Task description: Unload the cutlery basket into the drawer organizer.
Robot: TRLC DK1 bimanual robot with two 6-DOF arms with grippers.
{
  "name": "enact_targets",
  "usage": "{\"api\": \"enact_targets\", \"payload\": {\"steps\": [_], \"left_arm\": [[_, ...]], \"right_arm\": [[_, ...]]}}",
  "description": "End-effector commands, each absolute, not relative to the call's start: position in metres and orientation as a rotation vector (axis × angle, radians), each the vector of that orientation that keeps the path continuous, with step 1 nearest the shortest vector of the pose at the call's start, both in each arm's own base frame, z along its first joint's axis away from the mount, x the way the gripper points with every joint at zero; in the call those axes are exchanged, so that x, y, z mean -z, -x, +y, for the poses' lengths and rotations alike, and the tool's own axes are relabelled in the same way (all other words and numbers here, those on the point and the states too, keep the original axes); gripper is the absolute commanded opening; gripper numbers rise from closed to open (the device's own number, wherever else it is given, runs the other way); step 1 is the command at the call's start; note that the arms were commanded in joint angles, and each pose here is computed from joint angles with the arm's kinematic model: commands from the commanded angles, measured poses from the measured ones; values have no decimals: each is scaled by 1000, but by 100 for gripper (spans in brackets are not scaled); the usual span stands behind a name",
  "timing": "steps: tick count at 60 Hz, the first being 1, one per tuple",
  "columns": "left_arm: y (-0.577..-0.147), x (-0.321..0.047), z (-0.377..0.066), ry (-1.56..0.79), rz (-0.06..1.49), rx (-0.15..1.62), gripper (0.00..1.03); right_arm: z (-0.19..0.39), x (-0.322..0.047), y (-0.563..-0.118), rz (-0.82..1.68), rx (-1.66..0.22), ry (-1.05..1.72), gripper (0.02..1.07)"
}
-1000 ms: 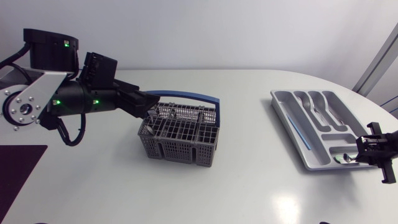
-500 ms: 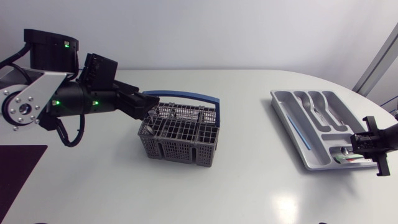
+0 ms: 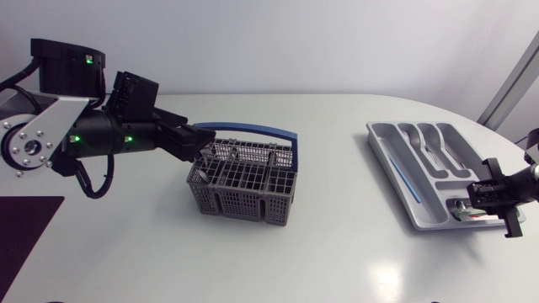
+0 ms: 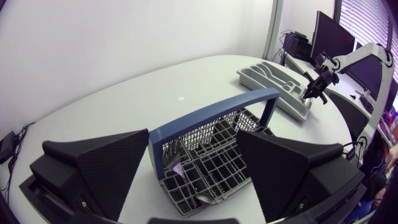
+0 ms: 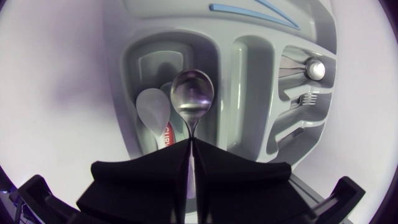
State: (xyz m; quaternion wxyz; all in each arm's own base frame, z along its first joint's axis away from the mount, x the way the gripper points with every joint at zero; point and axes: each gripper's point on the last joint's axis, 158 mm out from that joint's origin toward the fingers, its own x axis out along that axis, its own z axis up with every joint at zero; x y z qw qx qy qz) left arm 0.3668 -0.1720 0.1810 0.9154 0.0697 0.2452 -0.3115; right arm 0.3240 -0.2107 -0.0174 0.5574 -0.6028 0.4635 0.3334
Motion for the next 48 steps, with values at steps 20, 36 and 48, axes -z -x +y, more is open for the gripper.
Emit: {"api": "enact_targets", "payload": {"steps": [20, 36, 48], "left_arm": [[-367, -191, -175, -168, 482, 651, 98], [-365, -195, -174, -171, 479, 649, 99], [-362, -199, -163, -193, 476, 631, 98]], "right_arm": [[-216, 35, -310, 1141, -838, 1438, 12], [-205, 3, -319, 1078, -741, 1427, 91], [-149, -52, -332, 973, -729, 1277, 96]]}}
